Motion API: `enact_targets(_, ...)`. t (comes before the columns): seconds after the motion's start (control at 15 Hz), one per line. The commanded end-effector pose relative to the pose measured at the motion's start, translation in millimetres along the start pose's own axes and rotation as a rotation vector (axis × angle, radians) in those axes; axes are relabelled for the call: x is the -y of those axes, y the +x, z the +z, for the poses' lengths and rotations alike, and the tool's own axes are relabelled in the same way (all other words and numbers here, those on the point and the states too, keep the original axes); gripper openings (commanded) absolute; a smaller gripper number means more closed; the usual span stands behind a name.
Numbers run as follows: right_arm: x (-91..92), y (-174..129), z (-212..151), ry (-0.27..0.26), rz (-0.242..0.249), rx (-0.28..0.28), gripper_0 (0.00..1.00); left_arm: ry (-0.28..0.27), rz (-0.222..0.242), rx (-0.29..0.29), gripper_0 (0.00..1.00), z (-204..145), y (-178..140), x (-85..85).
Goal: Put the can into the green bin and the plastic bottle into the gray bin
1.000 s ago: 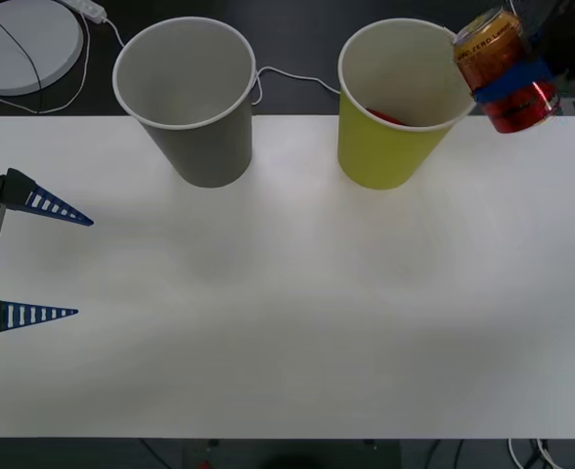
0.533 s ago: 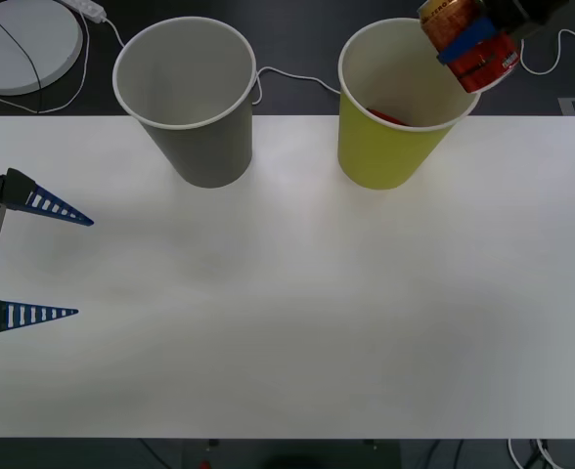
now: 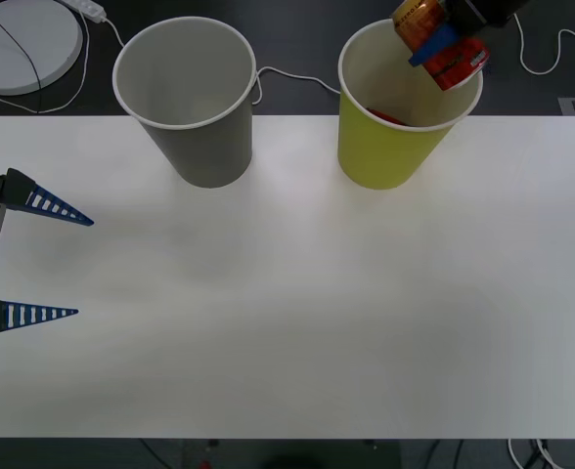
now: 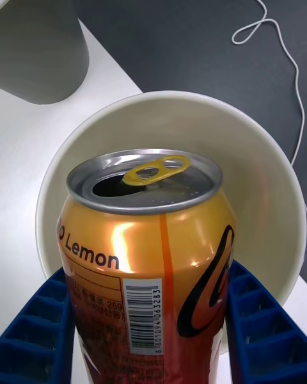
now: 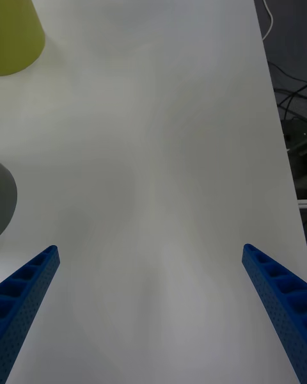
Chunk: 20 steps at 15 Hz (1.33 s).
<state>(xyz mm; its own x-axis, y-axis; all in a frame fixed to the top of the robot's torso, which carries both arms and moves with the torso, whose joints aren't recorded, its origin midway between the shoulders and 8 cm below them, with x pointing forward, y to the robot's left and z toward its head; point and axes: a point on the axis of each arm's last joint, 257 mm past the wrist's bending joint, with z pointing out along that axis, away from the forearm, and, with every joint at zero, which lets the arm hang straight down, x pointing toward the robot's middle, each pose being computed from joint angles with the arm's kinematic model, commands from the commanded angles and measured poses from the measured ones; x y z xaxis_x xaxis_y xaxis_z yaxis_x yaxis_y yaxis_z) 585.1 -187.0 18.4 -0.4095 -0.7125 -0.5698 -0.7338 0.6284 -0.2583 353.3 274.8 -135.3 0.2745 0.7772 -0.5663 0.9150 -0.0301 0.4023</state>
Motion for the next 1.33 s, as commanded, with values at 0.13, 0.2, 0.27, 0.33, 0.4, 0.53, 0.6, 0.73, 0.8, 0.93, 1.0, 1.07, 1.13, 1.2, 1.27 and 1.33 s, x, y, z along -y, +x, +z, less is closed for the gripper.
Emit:
enact_targets(0.13, -6.0, -3, 0, -0.022, -0.023, 0.012, 1.00, 0.000, 0.000, 0.000, 1.00, 0, 0, 0.0)
enact_targets(0.2, -6.9, -3, 0, -0.025, -0.025, 0.012, 1.00, 0.000, 0.000, 0.000, 1.00, 0, 0, 0.0)
enact_targets(0.27, -6.8, -3, -1, -0.027, -0.025, 0.012, 1.00, 0.000, 0.000, 0.000, 1.00, 0, 0, 0.0)
enact_targets(0.33, -6.6, -3, -3, -0.029, -0.028, 0.013, 1.00, 0.000, 0.000, 0.000, 1.00, 0, 0, 0.0)
enact_targets(0.4, -6.2, 0, -6, -0.028, -0.032, 0.010, 1.00, 0.000, 0.000, 0.000, 1.00, 0, 0, 0.0)
enact_targets(0.53, -6.6, -1, -18, -0.041, -0.041, 0.030, 1.00, 0.000, 0.000, 0.000, 1.00, 0, 0, 0.0)
enact_targets(0.6, -7.3, 0, -23, -0.057, -0.041, 0.041, 1.00, 0.000, 0.000, 0.000, 1.00, 0, 0, 0.0)
enact_targets(0.73, -11.7, 5, -34, -0.097, -0.051, 0.067, 1.00, 0.000, 0.000, 0.000, 1.00, 0, 0, 0.0)
enact_targets(0.8, -14.7, 9, -39, -0.115, -0.057, 0.082, 1.00, 0.000, 0.000, 0.000, 1.00, 0, 0, 0.0)
enact_targets(0.93, -18.4, 22, -47, -0.132, -0.131, 0.117, 1.00, 0.000, 0.000, 0.000, 1.00, 0, 0, 0.0)
enact_targets(1.0, -20.6, 29, -50, -0.144, -0.161, 0.133, 1.00, 0.000, 0.000, 0.000, 1.00, 0, 0, 0.0)
enact_targets(1.07, -24.2, 36, -53, -0.166, -0.192, 0.159, 1.00, 0.000, 0.000, 0.000, 1.00, 0, 0, 0.0)
enact_targets(1.13, -28.6, 44, -57, -0.184, -0.224, 0.179, 1.00, 0.000, 0.000, 0.000, 1.00, 0, 0, 0.0)
enact_targets(1.2, -31.4, 51, -60, -0.193, -0.255, 0.196, 1.00, 0.000, 0.000, 0.000, 1.00, 0, 0, 0.0)
enact_targets(1.27, -35.3, 58, -64, -0.202, -0.285, 0.215, 1.00, 0.000, 0.000, 0.000, 1.00, 0, 0, 0.0)
enact_targets(1.33, -41.1, 69, -65, -0.215, -0.318, 0.238, 1.00, 0.000, 0.000, 0.000, 1.00, 0, 0, 0.0)
